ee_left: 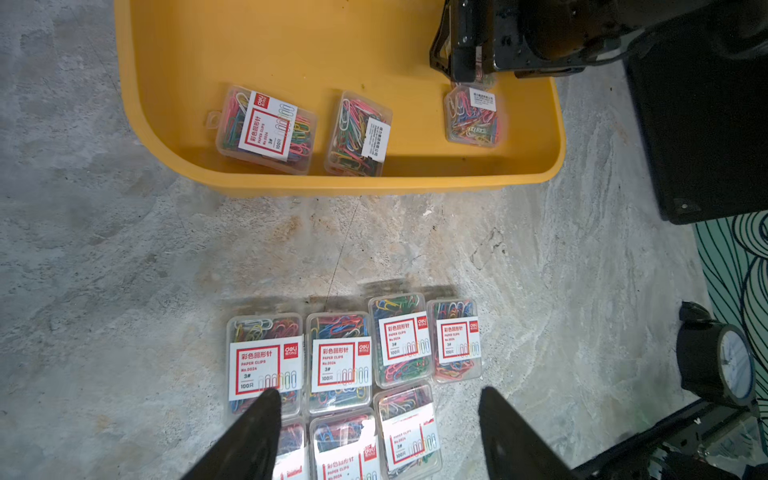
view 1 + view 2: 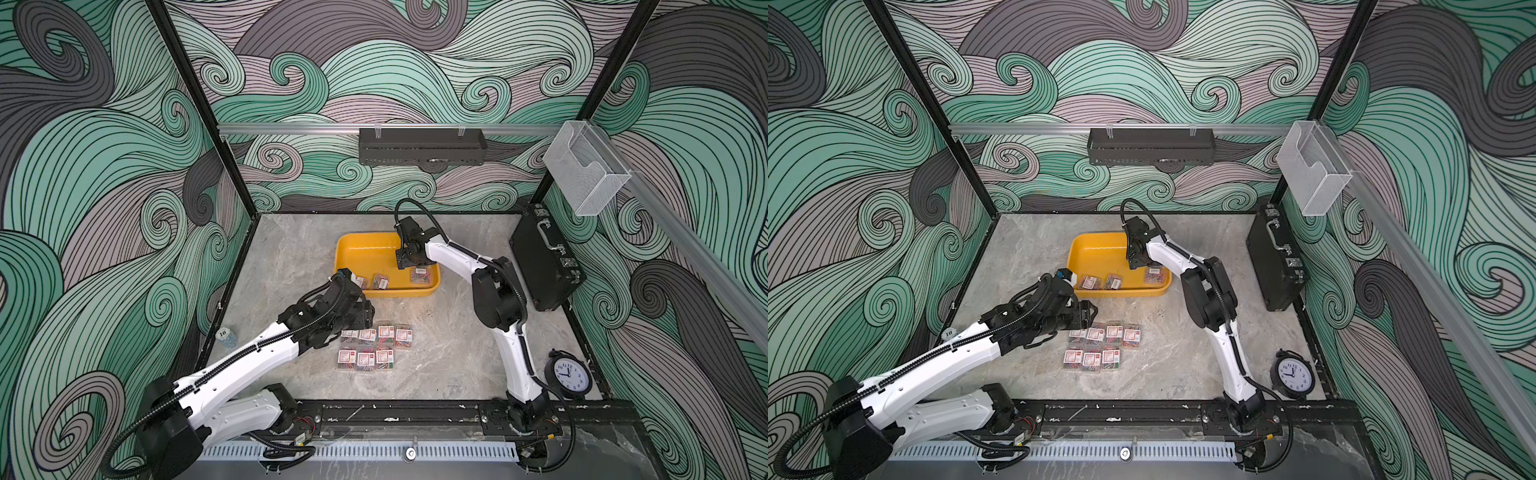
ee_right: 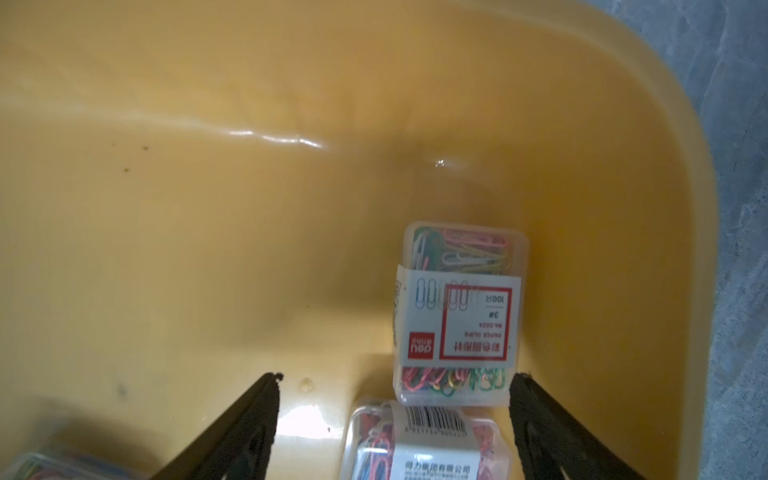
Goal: Take the paper clips out of the storage box
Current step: Adjust the boxed paper clips in the storage box, then pick up the boxed paper clips from the storage box, then move the boxed paper clips to the center of the board.
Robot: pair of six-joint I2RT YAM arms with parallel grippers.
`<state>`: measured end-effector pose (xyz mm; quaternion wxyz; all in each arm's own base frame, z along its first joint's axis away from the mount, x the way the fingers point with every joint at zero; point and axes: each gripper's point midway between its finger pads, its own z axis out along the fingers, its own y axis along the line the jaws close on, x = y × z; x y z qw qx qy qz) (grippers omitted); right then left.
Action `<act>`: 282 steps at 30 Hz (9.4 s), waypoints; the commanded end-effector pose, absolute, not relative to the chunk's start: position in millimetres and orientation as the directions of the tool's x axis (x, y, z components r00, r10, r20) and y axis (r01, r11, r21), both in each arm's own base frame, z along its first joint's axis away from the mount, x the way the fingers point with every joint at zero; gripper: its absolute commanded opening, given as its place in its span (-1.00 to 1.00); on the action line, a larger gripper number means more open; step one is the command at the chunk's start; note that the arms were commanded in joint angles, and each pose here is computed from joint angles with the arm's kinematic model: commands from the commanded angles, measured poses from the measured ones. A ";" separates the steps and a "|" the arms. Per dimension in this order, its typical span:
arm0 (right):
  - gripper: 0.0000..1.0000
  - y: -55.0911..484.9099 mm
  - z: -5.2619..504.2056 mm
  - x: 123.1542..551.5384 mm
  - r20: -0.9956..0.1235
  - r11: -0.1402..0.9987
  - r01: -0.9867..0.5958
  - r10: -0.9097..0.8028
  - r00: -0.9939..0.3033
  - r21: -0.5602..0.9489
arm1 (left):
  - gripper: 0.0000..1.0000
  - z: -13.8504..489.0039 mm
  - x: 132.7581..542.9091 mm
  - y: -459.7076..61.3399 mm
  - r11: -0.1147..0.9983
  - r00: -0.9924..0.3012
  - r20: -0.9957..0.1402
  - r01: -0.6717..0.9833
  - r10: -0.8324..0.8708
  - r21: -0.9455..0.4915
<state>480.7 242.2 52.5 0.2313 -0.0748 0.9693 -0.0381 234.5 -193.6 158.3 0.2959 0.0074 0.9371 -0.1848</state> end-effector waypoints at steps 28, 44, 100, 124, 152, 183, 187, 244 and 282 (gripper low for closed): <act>0.52 269.8 35.8 508.8 -0.393 0.950 -0.308 -0.264 -0.881 0.052 | 0.45 167.0 229.7 -182.1 0.948 -0.824 -0.564 0.135 -0.055 -0.290; 0.51 307.7 50.3 497.2 -0.433 0.905 -0.423 -0.361 -0.826 0.053 | 0.45 167.8 225.7 -172.6 0.953 -0.818 -0.572 0.120 -0.064 -0.277; 0.86 327.8 48.6 480.3 -0.437 0.837 -0.548 -0.486 -0.757 0.018 | 0.45 165.2 230.2 -175.0 0.958 -0.822 -0.566 0.113 -0.060 -0.265; 0.76 368.5 34.5 497.1 -0.506 0.784 -0.608 -0.477 -0.718 0.124 | 0.45 171.0 229.7 -172.5 0.962 -0.826 -0.562 0.106 -0.056 -0.252; 0.80 315.8 127.8 458.3 -0.561 0.867 -0.488 -0.354 -0.748 0.104 | 0.55 184.6 356.7 -172.4 0.971 -0.823 -0.558 0.204 0.103 -0.123; 0.90 132.2 161.3 311.5 -0.604 0.966 -0.216 -0.088 -0.792 0.142 | 0.53 90.0 506.1 -229.6 0.813 -0.739 -0.452 0.580 0.499 -0.051; 0.91 126.8 166.9 306.1 -0.614 0.967 -0.206 -0.071 -0.786 0.152 | 0.53 80.9 519.1 -229.2 0.819 -0.740 -0.444 0.573 0.505 -0.024; 0.91 130.5 173.5 320.9 -0.620 0.963 -0.197 -0.043 -0.783 0.183 | -0.06 162.9 456.5 -203.9 0.964 -0.864 -0.480 0.238 0.154 -0.119; 0.68 246.9 30.4 174.8 -0.381 0.876 -0.448 -0.358 -0.852 0.179 | -0.01 199.2 313.7 -150.0 0.981 -0.833 -0.550 0.043 -0.069 -0.188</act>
